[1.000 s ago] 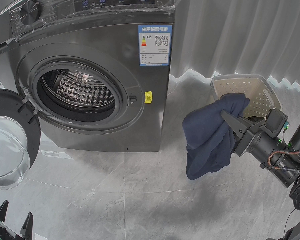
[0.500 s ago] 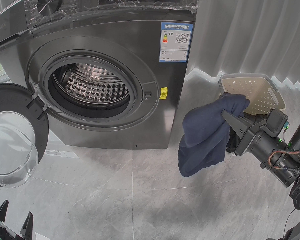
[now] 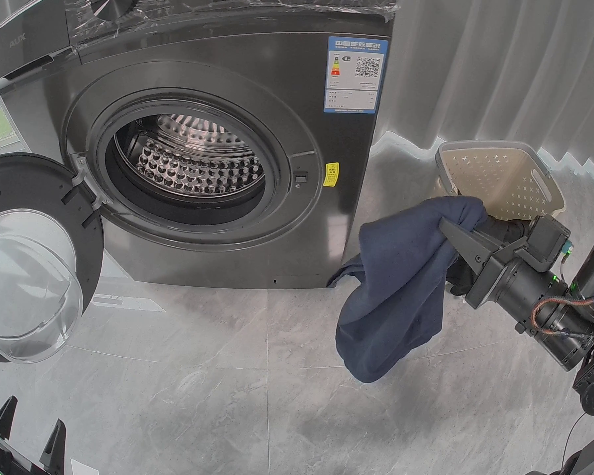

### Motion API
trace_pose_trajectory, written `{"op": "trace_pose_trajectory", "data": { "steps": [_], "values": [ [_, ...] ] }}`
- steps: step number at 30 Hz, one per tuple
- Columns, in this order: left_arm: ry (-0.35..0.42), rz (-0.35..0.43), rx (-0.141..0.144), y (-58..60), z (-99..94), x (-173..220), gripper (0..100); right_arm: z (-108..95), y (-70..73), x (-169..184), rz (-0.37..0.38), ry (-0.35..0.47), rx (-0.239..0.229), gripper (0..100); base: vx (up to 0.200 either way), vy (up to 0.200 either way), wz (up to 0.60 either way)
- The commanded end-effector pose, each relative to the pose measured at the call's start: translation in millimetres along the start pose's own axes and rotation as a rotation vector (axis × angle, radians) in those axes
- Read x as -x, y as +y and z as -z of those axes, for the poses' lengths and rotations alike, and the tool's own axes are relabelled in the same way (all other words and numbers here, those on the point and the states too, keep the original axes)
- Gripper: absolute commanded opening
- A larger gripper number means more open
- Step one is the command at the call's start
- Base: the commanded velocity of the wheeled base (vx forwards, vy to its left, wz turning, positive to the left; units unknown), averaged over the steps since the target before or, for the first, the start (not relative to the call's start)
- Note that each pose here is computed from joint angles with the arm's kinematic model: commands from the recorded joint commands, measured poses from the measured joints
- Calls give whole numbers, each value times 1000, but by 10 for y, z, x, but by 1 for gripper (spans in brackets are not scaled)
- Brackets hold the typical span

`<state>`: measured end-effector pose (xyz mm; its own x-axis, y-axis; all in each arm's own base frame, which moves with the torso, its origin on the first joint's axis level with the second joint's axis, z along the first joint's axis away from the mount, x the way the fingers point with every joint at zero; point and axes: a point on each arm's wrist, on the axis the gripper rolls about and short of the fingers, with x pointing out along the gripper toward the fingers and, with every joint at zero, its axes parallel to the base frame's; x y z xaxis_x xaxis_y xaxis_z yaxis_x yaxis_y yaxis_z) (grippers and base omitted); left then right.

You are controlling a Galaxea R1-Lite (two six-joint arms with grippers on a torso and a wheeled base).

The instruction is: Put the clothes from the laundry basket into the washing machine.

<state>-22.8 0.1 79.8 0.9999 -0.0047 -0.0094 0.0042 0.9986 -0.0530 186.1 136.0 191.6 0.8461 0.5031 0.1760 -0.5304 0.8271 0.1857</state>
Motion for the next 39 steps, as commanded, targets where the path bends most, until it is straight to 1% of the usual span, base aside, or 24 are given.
{"op": "trace_pose_trajectory", "data": {
  "steps": [1, 10, 19, 25, 29, 31, 39],
  "values": [
    [0, 0, -1, 3, 48, 0, 100, 0, -25, -2, 10, 0, 3, 0, 0, 200, 0],
    [-2, 0, 1, 3, 49, 1, 100, 0, -28, -2, 12, -1, 3, 0, 0, 200, 0],
    [0, 1, 1, 3, 48, 0, 100, 4, -29, -5, 12, 1, 3, 0, 0, 0, 0],
    [-2, 0, 1, 2, 44, 1, 100, 3, -32, -5, 14, 0, 2, 0, -200, 0, 0],
    [0, 1, 1, 3, 48, 0, 100, 10, -37, -10, 17, 3, 3, 0, 0, 0, 0],
    [-2, 0, 1, 2, 44, 1, 100, 15, -62, -16, 27, 6, 5, 0, 0, 0, 0],
    [-2, -2, 1, 3, 44, 1, 100, 16, -76, -24, 31, 5, 6, 0, 0, 200, 0]
  ]
}}
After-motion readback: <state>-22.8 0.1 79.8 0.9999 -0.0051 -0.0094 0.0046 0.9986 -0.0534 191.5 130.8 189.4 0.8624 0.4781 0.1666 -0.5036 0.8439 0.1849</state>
